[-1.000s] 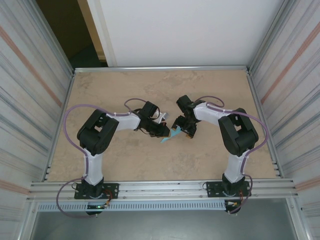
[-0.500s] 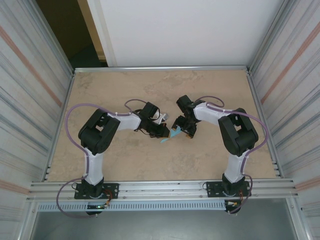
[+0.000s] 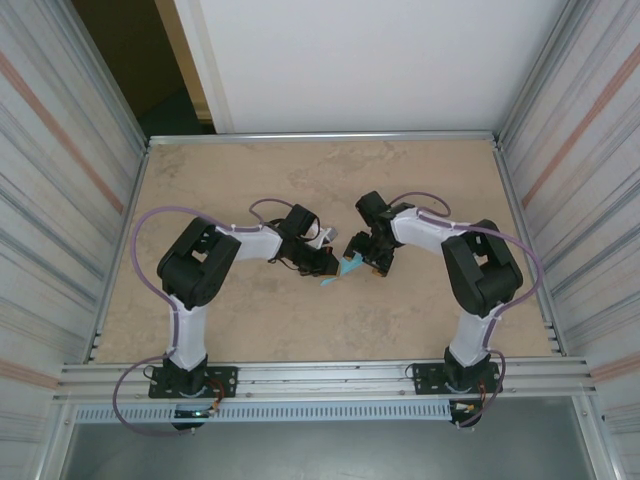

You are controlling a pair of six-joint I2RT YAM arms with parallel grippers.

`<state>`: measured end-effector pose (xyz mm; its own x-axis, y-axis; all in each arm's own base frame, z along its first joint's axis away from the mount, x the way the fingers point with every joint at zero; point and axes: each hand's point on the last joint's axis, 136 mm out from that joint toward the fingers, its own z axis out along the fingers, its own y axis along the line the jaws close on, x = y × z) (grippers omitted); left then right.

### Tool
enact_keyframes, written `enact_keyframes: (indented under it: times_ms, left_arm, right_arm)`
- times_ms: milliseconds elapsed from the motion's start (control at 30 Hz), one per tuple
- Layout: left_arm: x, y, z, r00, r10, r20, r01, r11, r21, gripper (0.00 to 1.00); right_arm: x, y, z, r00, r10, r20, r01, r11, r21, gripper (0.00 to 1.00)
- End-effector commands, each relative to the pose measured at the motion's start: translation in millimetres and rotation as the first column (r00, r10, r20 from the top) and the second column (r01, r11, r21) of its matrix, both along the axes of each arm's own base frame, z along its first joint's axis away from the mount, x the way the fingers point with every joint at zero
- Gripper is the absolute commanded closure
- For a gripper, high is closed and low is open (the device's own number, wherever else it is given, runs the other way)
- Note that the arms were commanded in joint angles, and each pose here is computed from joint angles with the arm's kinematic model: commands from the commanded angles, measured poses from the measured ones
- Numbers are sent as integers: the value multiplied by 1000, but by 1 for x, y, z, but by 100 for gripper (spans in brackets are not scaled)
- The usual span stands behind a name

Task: Fold a paper plane with a square sheet of paper (pick it up from the middle)
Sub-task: Fold the wing for the fifth time at the center of the table.

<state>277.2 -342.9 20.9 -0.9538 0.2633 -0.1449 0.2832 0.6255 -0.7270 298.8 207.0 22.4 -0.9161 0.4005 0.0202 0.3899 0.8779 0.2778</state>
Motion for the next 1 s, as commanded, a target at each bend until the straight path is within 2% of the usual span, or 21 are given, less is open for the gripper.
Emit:
enact_keyframes:
  times_ms: [0, 100, 200, 400, 567, 700, 967]
  left_arm:
    - [-3, 12, -17, 999, 16, -40, -13, 997, 75, 92]
    - [-3, 13, -17, 999, 15, -38, -11, 997, 82, 92]
    - [-3, 13, -16, 999, 14, -38, -11, 996, 83, 92]
    - [-2, 13, -15, 999, 16, -36, -13, 996, 83, 92]
    - [-2, 13, -16, 999, 17, -37, -14, 996, 86, 92]
    - [-3, 13, -16, 999, 16, -41, -12, 996, 84, 92]
    - [-4, 12, -13, 999, 15, -40, -12, 997, 76, 92]
  right_arm:
    - [8, -9, 13, 994, 42, 103, -43, 999, 7, 27]
    - [13, -4, 42, 976, 60, 209, -79, 993, 84, 28]
    - [11, 8, 58, 957, 90, 276, -135, 979, 149, 34]
    - [6, 40, 64, 930, 153, 335, -232, 950, 211, 63]
    - [12, 48, 52, 942, 142, 305, -215, 952, 219, 77]
    - [15, 49, 42, 949, 139, 282, -204, 955, 215, 83]
    - [14, 36, 18, 970, 104, 219, -149, 968, 204, 86]
